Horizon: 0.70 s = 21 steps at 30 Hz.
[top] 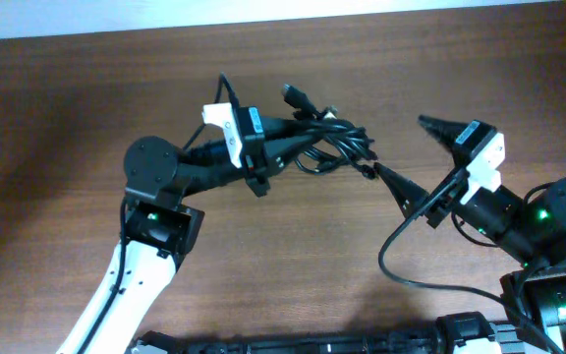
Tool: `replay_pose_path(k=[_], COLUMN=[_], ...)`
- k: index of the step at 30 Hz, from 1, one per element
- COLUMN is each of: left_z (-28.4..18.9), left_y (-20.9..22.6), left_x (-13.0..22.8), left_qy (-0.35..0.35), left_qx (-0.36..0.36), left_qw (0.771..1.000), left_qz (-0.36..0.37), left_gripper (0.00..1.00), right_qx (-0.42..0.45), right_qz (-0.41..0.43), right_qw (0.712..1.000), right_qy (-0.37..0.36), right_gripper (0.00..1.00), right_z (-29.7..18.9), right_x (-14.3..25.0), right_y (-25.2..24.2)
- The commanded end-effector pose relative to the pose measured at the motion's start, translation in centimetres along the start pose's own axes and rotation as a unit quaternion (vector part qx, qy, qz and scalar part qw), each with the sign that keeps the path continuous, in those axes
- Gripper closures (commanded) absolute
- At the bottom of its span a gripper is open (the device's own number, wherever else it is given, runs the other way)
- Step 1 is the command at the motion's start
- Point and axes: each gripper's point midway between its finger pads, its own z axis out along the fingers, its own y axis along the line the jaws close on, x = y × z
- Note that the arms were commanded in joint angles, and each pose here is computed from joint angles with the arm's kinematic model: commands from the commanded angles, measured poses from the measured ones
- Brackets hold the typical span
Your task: Untangle cables
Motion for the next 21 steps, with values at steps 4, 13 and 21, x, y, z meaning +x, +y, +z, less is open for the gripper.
replay_pose_path(k=[4,13,21], left_z=[1.2,1.9,1.0], left_y=[-2.7,-1.8,3.1], left_x=[-1.8,-2.2,-3.1], left_qy=[-0.02,-0.034,-0.077], left_qx=[0.03,-0.013,-0.149], left_qw=[0.999,0.999,0.981], left_qz=[0.024,0.018,-0.093], left_gripper=[1.0,1.0,1.0], right_qx=[-0.031,-0.029,-0.054], right_qz=[-0.022,-0.032,-0.023], right_qw=[0.999,0.998,0.998], right_qy=[-0.025,-0.036,-0.028], right_gripper=[0.51,0.96,0.96], right_z=[-0.4,-0.5,-0.5], right_x=[-1.7,-2.3,-1.8], right_y=[1.2,1.1,2.0])
